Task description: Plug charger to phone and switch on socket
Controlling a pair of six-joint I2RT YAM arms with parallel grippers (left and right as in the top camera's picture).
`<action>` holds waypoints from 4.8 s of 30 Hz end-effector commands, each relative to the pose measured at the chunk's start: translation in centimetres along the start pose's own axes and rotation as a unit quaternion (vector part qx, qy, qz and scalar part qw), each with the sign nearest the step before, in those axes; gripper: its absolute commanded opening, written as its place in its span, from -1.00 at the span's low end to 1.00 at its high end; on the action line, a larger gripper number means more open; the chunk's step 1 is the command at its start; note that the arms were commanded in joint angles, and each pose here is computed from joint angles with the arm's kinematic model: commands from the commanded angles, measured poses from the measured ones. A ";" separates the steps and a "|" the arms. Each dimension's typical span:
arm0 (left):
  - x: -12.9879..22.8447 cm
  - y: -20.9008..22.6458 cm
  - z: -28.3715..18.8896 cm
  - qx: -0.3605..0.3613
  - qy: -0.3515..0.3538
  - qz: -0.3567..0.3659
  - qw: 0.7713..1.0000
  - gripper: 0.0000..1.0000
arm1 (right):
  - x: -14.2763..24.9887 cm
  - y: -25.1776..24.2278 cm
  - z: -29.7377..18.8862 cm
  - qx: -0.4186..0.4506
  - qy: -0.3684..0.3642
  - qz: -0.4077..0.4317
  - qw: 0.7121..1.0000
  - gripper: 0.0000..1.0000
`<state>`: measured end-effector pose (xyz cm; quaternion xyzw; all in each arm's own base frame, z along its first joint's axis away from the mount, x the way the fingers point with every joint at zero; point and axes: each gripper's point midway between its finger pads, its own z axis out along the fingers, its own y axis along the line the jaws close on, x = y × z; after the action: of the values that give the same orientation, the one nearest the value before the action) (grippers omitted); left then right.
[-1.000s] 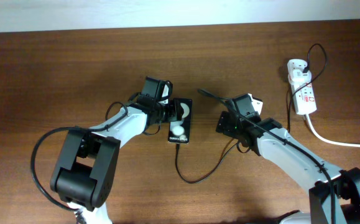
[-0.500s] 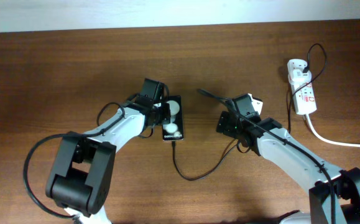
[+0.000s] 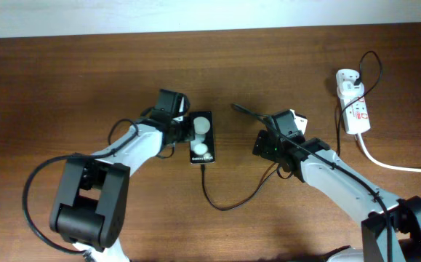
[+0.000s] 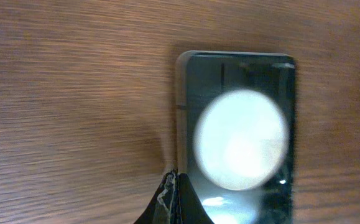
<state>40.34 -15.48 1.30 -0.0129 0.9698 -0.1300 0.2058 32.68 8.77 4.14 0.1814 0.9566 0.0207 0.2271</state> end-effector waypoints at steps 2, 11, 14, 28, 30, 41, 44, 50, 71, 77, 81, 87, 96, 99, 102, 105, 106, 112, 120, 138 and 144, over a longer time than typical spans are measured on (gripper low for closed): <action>-0.6 2.7 -0.6 -0.024 -0.004 -0.024 0.999 -1.00 | -0.6 0.0 -0.3 0.001 -0.009 0.000 1.000 0.97; 1.0 -1.9 -0.1 0.001 0.002 0.027 1.000 -0.93 | -0.5 0.0 -0.3 0.001 -0.009 -0.001 1.000 0.97; -0.3 0.9 -0.3 -0.078 -0.033 0.024 0.996 -0.93 | -0.6 -0.1 -0.3 0.001 -0.009 0.000 1.000 0.97; 1.9 -1.7 0.7 0.013 0.020 -0.001 1.000 -0.88 | -0.6 -0.1 -0.3 0.001 -0.009 0.000 1.000 0.97; 1.1 -0.2 0.7 -0.029 -0.001 -0.001 1.000 -0.90 | -0.6 -0.1 -0.3 0.001 -0.009 0.000 1.000 0.97; 2.9 -1.9 2.4 -0.010 0.022 0.017 1.000 -0.92 | -0.6 -0.1 -0.3 0.001 -0.009 -0.001 1.000 0.97; 3.1 -3.0 2.4 0.022 0.031 0.017 0.999 -0.93 | -0.6 -0.1 -0.3 0.001 -0.009 0.000 1.000 0.97; 3.2 -3.1 2.3 0.033 0.038 0.012 0.999 -1.00 | 0.0 0.6 -0.3 -0.016 0.007 -0.001 1.000 0.97; 2.7 4.6 1.5 -0.053 0.053 -0.055 0.996 0.98 | -8.5 -5.6 -10.9 0.059 -0.016 0.092 0.994 0.97; 2.7 4.6 1.5 -0.053 0.053 -0.055 0.996 0.98 | -12.3 -16.3 -11.1 0.118 -0.056 0.246 0.960 0.97; 2.7 4.6 1.5 -0.053 0.053 -0.055 0.996 0.99 | -14.2 -14.7 -10.8 0.028 -0.025 0.187 0.982 0.97; 2.7 4.6 1.5 -0.053 0.053 -0.055 0.996 0.98 | -15.0 -20.2 -6.5 0.084 0.119 0.261 0.954 0.97; 2.7 4.6 1.5 -0.053 0.053 -0.055 0.996 0.98 | -18.4 -23.4 2.7 0.122 0.062 0.260 0.956 0.97; 2.7 4.6 1.5 -0.053 0.053 -0.055 0.996 0.98 | -18.4 -23.9 2.6 0.137 0.059 0.260 0.954 0.97; 2.7 4.6 1.5 -0.053 0.053 -0.055 0.996 0.98 | -17.5 -24.8 3.1 0.162 0.058 0.271 0.947 0.97; 2.7 4.6 1.5 -0.053 0.053 -0.055 0.996 0.98 | -16.6 -25.4 3.7 0.179 0.054 0.291 0.938 0.97; 2.7 4.6 1.5 -0.053 0.053 -0.056 0.996 0.98 | -16.5 -25.5 4.3 0.177 0.048 0.291 0.939 0.97; 2.7 4.6 1.5 -0.053 0.053 -0.055 0.996 0.98 | -16.9 -24.8 6.5 0.143 0.011 0.332 0.932 0.97; 2.7 4.6 1.5 -0.053 0.053 -0.056 0.996 0.98 | -17.5 -24.4 7.0 0.125 0.002 0.334 0.934 0.97; 2.7 4.7 1.5 -0.054 0.053 -0.056 0.996 0.98 | -17.2 -23.6 10.1 0.093 0.011 0.356 0.930 0.97; 2.7 4.7 1.5 -0.054 0.053 -0.056 0.996 0.98 | -17.0 -24.2 10.0 0.111 0.006 0.355 0.928 0.97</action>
<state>41.10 -12.50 1.01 -0.0595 0.9728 -0.1001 0.2001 43.91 -20.89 1.55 0.5381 0.8180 0.0088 0.2032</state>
